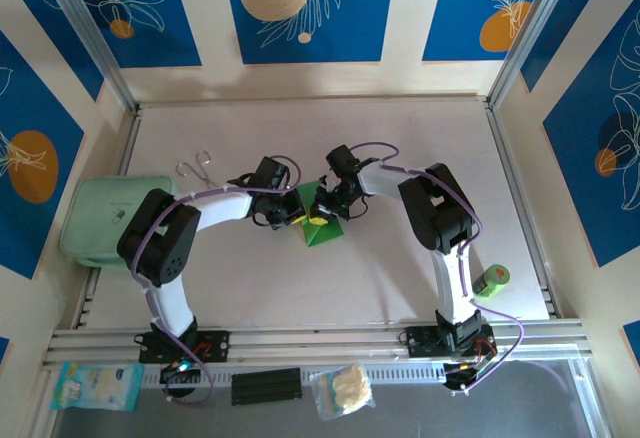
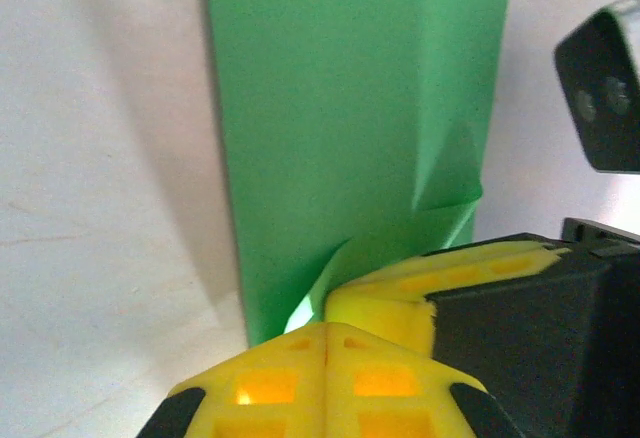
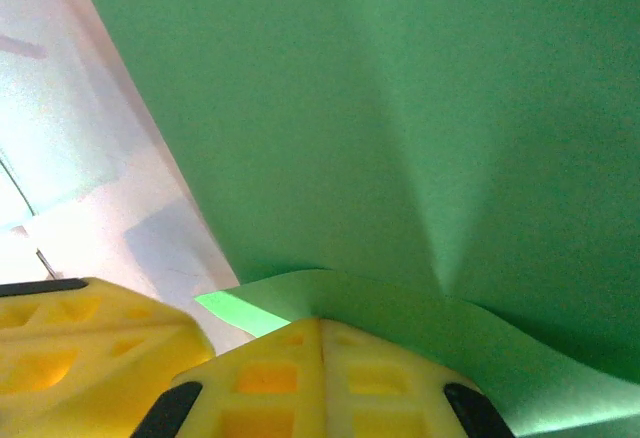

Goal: Fold a paper plane with a square sheet of paper (pick it up from the middle)

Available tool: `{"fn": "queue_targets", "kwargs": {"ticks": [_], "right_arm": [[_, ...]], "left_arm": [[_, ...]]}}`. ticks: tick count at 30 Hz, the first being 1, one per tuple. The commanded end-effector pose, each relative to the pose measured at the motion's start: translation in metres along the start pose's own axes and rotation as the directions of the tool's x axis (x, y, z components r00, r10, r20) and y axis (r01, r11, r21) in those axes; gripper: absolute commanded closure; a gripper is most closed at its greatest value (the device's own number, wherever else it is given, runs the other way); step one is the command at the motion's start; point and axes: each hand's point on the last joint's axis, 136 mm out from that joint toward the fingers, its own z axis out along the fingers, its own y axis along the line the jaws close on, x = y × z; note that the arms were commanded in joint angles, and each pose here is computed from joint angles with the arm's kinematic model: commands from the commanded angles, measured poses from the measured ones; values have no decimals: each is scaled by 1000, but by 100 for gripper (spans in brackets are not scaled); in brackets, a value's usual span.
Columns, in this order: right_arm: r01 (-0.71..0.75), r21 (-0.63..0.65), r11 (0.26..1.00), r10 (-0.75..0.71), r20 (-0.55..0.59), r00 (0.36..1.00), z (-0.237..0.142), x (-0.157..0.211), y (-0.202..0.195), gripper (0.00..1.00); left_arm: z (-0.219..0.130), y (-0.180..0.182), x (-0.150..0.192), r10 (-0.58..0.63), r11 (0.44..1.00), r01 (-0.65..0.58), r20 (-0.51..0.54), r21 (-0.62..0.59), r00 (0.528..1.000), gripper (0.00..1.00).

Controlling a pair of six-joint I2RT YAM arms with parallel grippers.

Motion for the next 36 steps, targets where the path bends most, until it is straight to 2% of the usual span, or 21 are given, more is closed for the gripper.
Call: {"fn": "queue_targets", "kwargs": {"ticks": [1, 11, 17, 26, 36], "right_arm": [[-87, 130, 988, 94, -45, 995, 13, 12, -42, 99], [-82, 109, 991, 87, -46, 995, 11, 12, -36, 99], [-62, 29, 998, 63, -19, 998, -1, 4, -18, 99], [30, -76, 997, -29, 16, 999, -18, 0, 10, 98], [50, -50, 998, -51, -20, 999, -5, 13, -16, 99]], "left_arm": [[6, 1, 0, 7, 1000, -7, -5, -27, 1000, 100], [15, 5, 1, -1, 998, 1, 2, -63, 1000, 100], [18, 22, 6, -14, 992, 13, -6, -124, 1000, 100], [21, 25, 8, -7, 990, 4, -21, -141, 1000, 100], [22, 25, 9, 1, 990, -5, -28, -141, 1000, 100]]}}
